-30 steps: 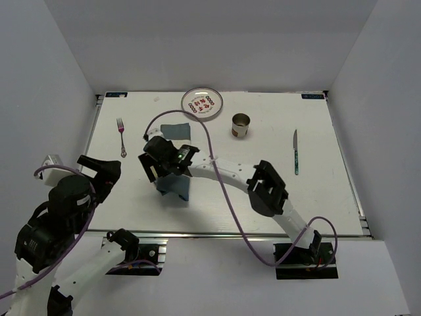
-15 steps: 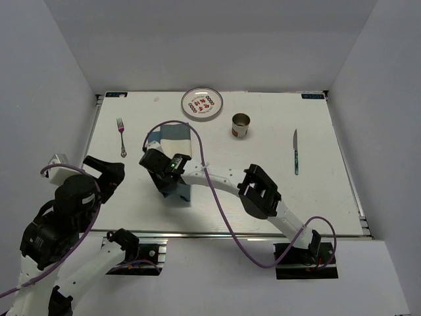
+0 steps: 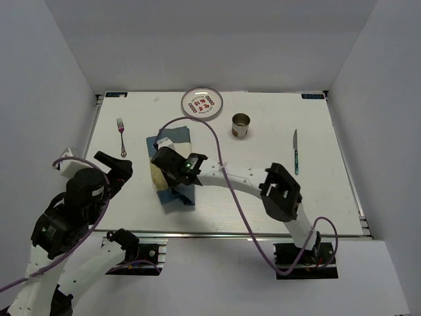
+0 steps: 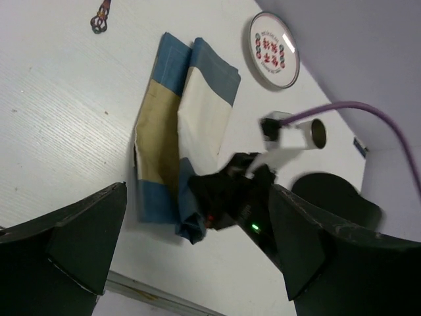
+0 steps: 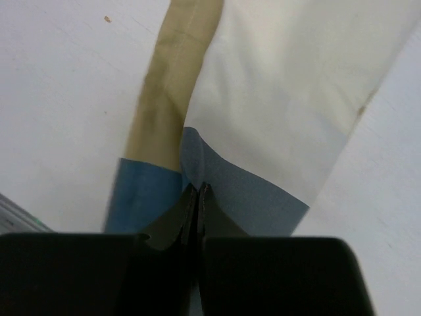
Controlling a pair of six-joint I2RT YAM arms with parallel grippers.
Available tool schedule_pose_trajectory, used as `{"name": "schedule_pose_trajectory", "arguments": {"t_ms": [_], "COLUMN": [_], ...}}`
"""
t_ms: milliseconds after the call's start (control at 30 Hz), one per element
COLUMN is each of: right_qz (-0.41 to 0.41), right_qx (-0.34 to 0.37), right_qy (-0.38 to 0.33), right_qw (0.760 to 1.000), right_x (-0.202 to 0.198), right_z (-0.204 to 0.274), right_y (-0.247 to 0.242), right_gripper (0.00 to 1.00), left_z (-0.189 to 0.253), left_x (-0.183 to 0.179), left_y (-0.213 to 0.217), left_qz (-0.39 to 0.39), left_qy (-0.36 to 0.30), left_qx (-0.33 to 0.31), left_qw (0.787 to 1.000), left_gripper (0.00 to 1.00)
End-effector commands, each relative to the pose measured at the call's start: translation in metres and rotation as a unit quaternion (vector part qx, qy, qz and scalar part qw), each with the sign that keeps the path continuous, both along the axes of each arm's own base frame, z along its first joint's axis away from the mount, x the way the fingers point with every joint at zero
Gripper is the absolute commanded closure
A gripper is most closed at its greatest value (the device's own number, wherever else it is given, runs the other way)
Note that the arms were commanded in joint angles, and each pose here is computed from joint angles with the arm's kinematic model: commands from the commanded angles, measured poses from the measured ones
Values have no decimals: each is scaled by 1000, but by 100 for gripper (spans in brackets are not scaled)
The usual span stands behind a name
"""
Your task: Set the dinner table for one person
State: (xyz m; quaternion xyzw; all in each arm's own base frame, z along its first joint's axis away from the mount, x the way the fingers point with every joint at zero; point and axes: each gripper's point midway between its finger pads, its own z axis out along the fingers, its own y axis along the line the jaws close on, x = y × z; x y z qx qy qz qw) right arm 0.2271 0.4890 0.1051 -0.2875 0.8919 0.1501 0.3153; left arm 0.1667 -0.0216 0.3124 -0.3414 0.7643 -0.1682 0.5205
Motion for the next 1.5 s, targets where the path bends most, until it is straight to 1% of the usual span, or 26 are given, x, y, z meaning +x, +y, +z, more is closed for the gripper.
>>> {"name": "schedule_pose_trajectory", "arguments": {"t_ms": [0, 67, 133, 167, 233, 300, 400, 433, 500, 567, 600, 667, 700, 833, 967, 1000, 1067, 1100, 1133, 1200, 1267, 1300, 1333, 1400, 1433, 1467], "right_qz": [-35, -59, -89, -110, -168, -223, -292, -303, -340, -355, -378, -386, -408, -433, -439, -441, -434, -438, -443, -452, -433, -401, -320, -263, -237, -222], "right_qx": [94, 144, 159, 162, 165, 169, 163, 174, 163, 179, 175, 203, 205, 258, 233, 214, 201, 188, 189, 190, 176, 206, 181, 108, 105, 31], "right_qy": [-34, -44, -47, -44, -62, -61, -76, -76, -65, -58, -45, -38, -26, -28, -41, -41, -51, -52, -56, -74, -96, -108, -109, -86, -86, -64], "right_qw": [994, 987, 982, 980, 970, 958, 939, 934, 924, 916, 908, 899, 889, 863, 867, 871, 877, 878, 875, 868, 879, 886, 924, 955, 962, 972], "right_x": [9, 14, 19, 15, 28, 29, 31, 27, 20, 13, 6, 0, -7, -13, -11, -13, -12, -15, -15, -13, -10, -1, -2, -1, 10, 14], "right_z": [67, 82, 84, 80, 79, 70, 54, 57, 28, 22, 1, -2, -18, -16, -13, -17, -12, -13, -9, 0, 8, 22, 26, 4, 29, -5], "right_y": [-12, -29, -50, -71, -101, -138, -189, -199, -227, -241, -255, -263, -275, -293, -303, -307, -308, -315, -317, -327, -328, -309, -289, -266, -241, -230], "right_gripper": [100, 100, 100, 100, 100, 100, 100, 100, 100, 100, 100, 100, 100, 100, 100, 76, 40, 15, 11, 11, 11, 11, 12, 13, 14, 13], "left_z": [-16, -26, -33, -39, -46, -68, -94, -94, -115, -129, -139, -154, -155, -193, -220, -224, -241, -248, -252, -267, -274, -275, -275, -272, -276, -270], "left_x": [20, 30, 38, 45, 58, 67, 83, 90, 103, 111, 113, 126, 133, 150, 160, 161, 158, 155, 155, 149, 145, 143, 141, 140, 135, 135], "left_y": [-21, -33, -42, -48, -60, -70, -87, -96, -110, -125, -134, -154, -163, -188, -200, -200, -201, -196, -195, -182, -170, -166, -162, -158, -155, -156], "left_qz": [-30, -47, -60, -66, -77, -89, -107, -118, -130, -153, -164, -188, -197, -215, -212, -207, -193, -181, -169, -141, -111, -102, -97, -93, -91, -96], "left_qy": [28, 35, 37, 37, 37, 60, 79, 69, 78, 86, 92, 102, 98, 150, 185, 195, 225, 241, 250, 280, 303, 310, 316, 312, 313, 304], "left_qx": [19, 21, 23, 24, 23, 32, 27, 14, 9, 0, 1, -10, -19, -29, -37, -36, -35, -29, -30, -10, 11, 16, 24, 28, 28, 21], "left_qw": [999, 998, 997, 997, 996, 994, 991, 991, 988, 984, 982, 977, 975, 965, 959, 958, 954, 953, 953, 949, 946, 945, 943, 945, 945, 948], "left_gripper": [2, 2, 2, 2, 2, 2, 2, 2, 2, 2, 3, 5, 6, 7, 8, 8, 8, 8, 8, 7, 6, 6, 6, 6, 6, 6]}}
